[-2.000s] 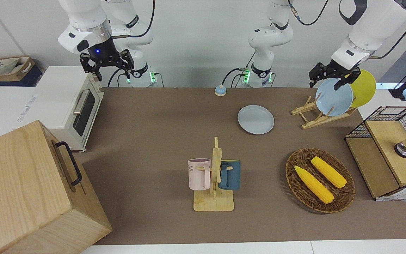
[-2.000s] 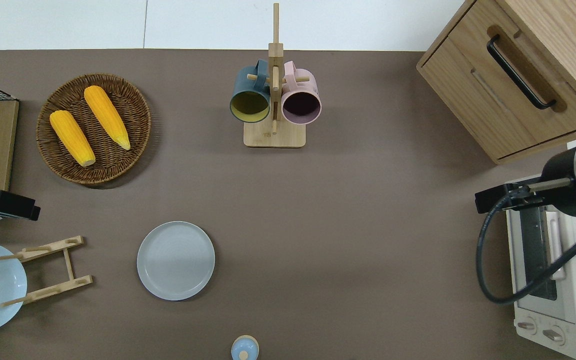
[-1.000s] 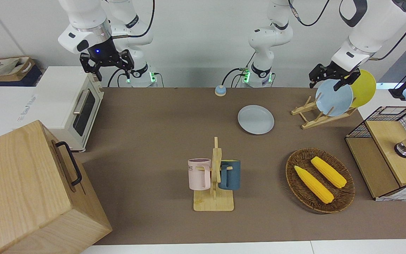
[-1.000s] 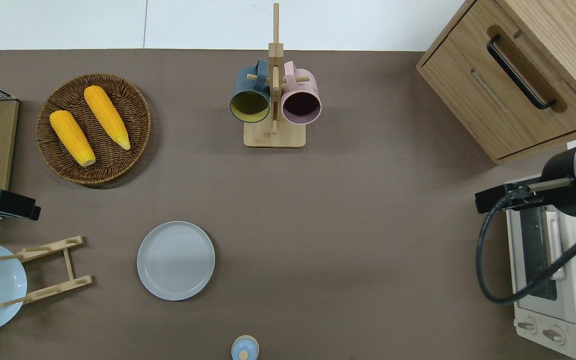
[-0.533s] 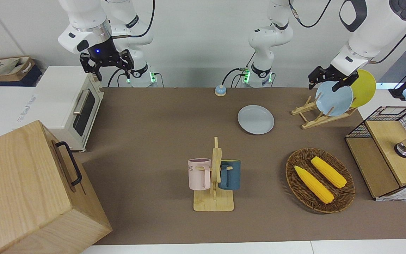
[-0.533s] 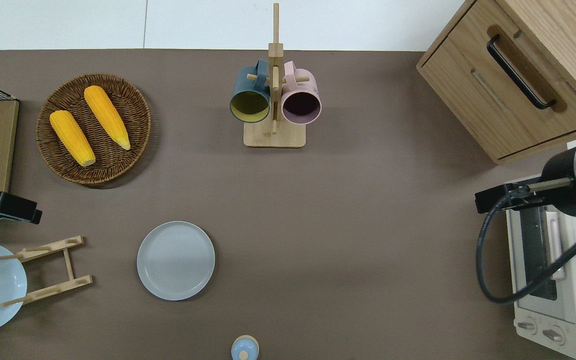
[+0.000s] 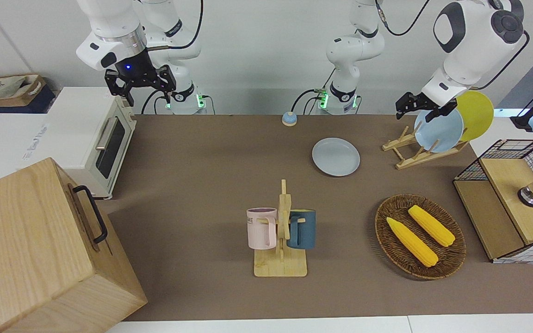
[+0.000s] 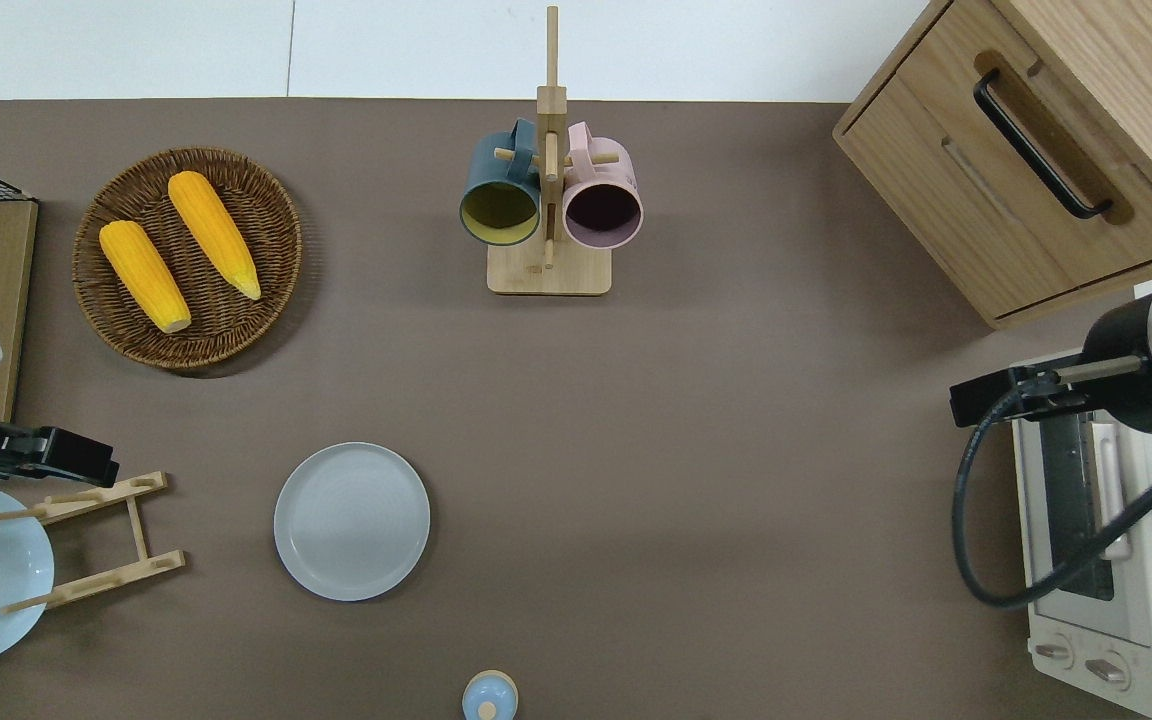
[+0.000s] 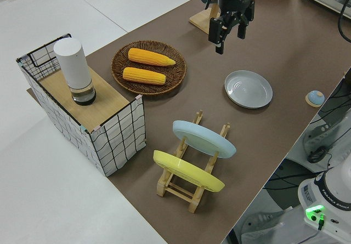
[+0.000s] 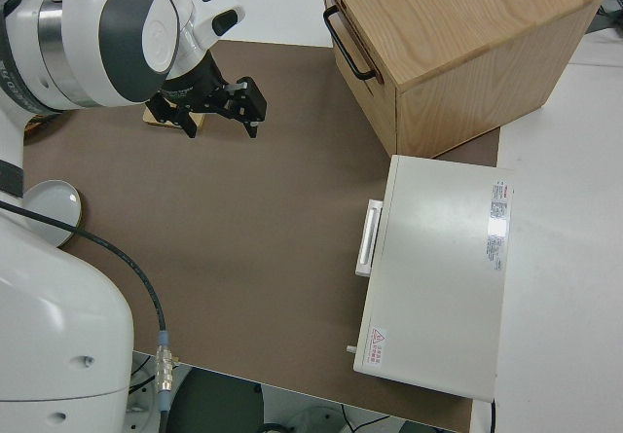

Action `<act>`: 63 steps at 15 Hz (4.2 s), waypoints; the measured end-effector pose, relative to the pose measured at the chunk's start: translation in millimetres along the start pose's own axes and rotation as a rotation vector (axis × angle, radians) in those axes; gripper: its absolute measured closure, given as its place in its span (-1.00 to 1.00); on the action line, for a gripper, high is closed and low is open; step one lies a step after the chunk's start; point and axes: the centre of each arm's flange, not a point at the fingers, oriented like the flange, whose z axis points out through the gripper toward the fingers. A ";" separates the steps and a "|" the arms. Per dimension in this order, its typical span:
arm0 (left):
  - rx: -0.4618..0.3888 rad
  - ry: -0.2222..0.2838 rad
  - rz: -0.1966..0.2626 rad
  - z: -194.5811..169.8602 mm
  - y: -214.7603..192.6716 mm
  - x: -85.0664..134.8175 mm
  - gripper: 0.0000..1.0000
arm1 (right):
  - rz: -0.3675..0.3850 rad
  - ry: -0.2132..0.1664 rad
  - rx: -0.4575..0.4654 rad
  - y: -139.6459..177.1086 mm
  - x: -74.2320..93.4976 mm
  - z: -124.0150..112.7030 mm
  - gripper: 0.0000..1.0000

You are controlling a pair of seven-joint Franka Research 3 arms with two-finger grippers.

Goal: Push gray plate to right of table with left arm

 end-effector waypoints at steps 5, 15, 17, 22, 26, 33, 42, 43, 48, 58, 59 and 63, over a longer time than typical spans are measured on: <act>-0.012 0.041 -0.008 49.1 3.0 -3.0 -0.99 | 0.000 0.000 0.000 0.0 0.0 0.0 -0.97; -0.037 0.119 -0.014 161.3 29.1 -23.7 -0.99 | 0.000 0.000 0.000 0.0 0.0 0.0 -0.97; -0.036 0.126 -0.012 182.4 37.8 -28.5 -0.99 | 0.000 0.000 0.000 0.0 0.0 0.0 -0.97; -0.015 0.158 -0.018 230.6 75.6 -35.1 -0.99 | 0.000 0.000 0.000 0.0 0.0 0.0 -0.97; -0.012 0.152 -0.014 250.1 82.7 -36.8 -0.99 | 0.000 0.000 0.000 0.0 0.0 0.0 -0.97; -0.018 0.147 -0.022 272.0 78.9 -28.2 -0.98 | 0.000 0.000 0.000 0.0 0.0 0.0 -0.97; -0.022 0.148 -0.036 278.3 73.4 -24.7 0.31 | 0.000 0.000 0.000 0.0 0.0 0.0 -0.97; -0.022 0.151 -0.038 277.2 72.6 -24.6 0.52 | 0.000 0.000 0.000 0.0 0.0 0.0 -0.97; -0.025 0.159 -0.050 274.1 71.6 -24.7 0.80 | 0.000 0.000 0.000 0.0 0.0 0.0 -0.97; -0.030 0.180 -0.127 274.9 113.6 -18.8 0.89 | 0.000 0.000 0.000 0.0 0.0 0.0 -0.97; -0.031 0.180 -0.132 275.1 126.6 -16.1 0.89 | 0.000 0.000 0.000 0.0 0.0 0.0 -0.97; -0.044 0.179 -0.162 275.2 183.9 0.1 0.89 | 0.000 0.000 0.000 0.0 0.0 0.0 -0.97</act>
